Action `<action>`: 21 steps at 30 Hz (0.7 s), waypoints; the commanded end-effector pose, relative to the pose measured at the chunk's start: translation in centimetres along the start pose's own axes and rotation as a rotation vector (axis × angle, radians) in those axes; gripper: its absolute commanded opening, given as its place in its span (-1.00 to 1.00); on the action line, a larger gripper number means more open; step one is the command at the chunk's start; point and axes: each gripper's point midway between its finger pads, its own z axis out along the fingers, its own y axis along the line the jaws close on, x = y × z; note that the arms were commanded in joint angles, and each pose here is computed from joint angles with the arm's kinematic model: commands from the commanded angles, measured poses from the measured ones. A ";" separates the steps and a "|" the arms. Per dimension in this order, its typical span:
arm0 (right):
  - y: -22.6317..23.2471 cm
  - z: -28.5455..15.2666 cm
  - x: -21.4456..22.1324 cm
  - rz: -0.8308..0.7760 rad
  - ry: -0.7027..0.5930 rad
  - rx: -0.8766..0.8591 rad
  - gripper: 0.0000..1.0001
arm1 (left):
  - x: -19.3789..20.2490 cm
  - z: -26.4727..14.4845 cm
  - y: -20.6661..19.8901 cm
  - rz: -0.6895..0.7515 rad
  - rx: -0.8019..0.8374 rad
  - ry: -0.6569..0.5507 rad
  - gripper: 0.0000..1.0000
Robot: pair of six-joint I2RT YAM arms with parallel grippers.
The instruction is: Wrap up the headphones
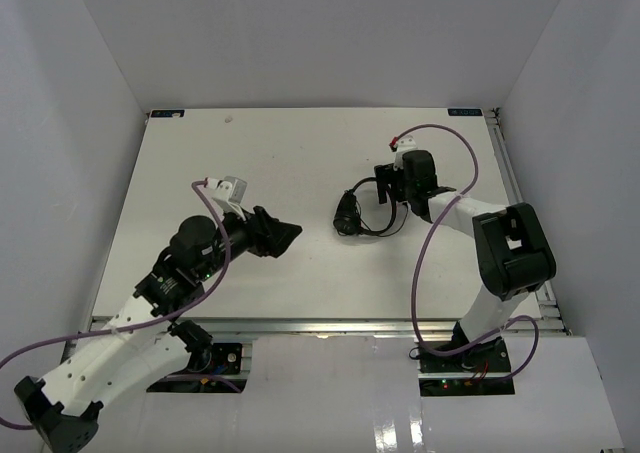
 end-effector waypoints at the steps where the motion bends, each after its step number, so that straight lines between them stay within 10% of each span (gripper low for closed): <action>1: 0.4 -4.1 -4.4 -0.117 -0.108 -0.103 0.94 | 0.0 -2.2 1.2 0.023 -0.062 -0.014 0.64; 9: 9.5 -17.9 0.0 -0.555 -0.228 -0.823 0.84 | 0.2 -3.2 1.5 0.121 -0.042 -0.025 0.90; 21: -4.3 -20.7 -2.4 -0.119 -0.171 0.004 0.80 | 5.6 -3.4 1.4 0.233 0.107 0.103 0.96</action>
